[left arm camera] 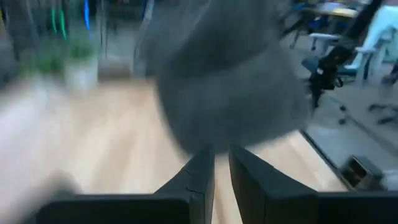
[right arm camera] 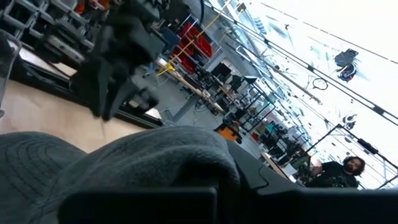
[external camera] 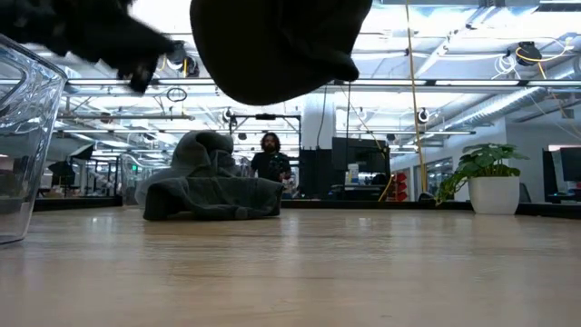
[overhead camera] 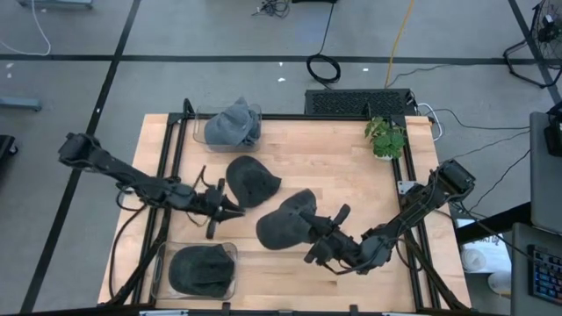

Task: Pick & Place hat
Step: Put the bottom black cap into the bottom transparent bin

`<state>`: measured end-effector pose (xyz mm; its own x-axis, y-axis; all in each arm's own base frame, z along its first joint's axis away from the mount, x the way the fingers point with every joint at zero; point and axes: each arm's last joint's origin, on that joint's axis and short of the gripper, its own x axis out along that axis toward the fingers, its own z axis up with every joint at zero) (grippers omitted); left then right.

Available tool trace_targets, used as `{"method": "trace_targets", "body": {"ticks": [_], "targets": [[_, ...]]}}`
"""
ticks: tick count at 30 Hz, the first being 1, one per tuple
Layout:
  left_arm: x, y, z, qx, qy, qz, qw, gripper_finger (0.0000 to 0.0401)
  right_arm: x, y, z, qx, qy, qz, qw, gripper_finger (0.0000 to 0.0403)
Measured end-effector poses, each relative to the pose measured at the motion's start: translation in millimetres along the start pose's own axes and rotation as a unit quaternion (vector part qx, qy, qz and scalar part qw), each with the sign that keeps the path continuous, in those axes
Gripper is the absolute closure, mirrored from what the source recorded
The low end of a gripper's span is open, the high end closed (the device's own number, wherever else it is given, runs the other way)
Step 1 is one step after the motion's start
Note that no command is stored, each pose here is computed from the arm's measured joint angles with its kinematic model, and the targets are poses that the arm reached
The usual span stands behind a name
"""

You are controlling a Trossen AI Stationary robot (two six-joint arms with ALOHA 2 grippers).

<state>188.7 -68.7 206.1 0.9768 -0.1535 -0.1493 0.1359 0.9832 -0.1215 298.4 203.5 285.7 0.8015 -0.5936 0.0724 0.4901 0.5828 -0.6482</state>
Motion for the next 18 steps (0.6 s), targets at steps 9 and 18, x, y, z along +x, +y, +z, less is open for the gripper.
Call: {"method": "trace_targets", "body": {"ticks": [9, 18], "targets": [[25, -53, 22, 0.351, 0.007, 0.121, 0.929, 0.0345, -5, -1, 2, -0.005, -0.004, 0.0, 1.0, 0.0403], [47, -93, 35, 0.477, 0.093, 0.3, 0.821, 0.0345, -9, -5, 5, -0.016, 0.011, -0.014, 1.0, 0.0403]]}}
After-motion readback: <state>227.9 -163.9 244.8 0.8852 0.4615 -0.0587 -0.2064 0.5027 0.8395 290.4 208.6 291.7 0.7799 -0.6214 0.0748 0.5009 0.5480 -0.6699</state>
